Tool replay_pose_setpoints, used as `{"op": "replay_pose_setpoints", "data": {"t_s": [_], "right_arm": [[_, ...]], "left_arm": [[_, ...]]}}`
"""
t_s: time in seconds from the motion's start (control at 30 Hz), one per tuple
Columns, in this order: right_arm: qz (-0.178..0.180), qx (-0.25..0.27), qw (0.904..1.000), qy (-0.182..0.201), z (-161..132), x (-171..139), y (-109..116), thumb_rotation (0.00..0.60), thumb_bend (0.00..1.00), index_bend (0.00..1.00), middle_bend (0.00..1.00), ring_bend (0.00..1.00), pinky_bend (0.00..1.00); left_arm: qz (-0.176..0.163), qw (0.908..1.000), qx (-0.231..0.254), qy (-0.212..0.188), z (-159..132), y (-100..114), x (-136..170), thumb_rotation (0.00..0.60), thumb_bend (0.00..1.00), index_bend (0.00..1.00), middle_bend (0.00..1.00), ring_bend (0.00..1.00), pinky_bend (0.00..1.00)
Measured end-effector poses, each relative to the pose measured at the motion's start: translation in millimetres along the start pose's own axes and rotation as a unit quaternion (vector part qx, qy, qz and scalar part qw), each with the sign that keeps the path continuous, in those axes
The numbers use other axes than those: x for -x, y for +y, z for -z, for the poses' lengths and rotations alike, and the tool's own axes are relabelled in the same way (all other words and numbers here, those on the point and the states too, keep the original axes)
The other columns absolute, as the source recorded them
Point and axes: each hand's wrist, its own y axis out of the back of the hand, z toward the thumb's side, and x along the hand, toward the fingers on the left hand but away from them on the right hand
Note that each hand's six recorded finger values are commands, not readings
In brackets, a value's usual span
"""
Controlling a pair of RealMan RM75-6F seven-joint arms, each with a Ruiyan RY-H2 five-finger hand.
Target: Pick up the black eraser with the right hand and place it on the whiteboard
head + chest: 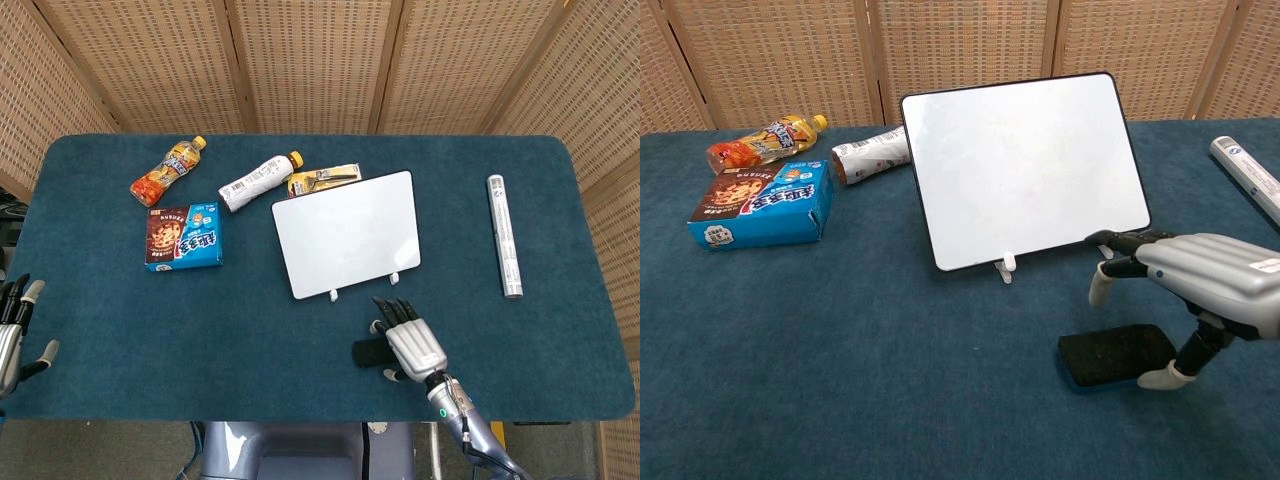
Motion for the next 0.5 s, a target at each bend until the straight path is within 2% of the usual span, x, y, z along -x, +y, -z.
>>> {"op": "replay_pose_setpoints", "data": {"t_s": [0.5], "right_arm": [[-0.012,-0.001,0.9999,-0.004,1.4,6.3,-6.5,0.6,0.1,0.33,0.0,0.0,0.0]], "left_arm": [[0.0,1.0,0.0,0.001,0.4,0.3,-0.3,0.6,0.32,0.0,0.0,0.0,0.0]]}}
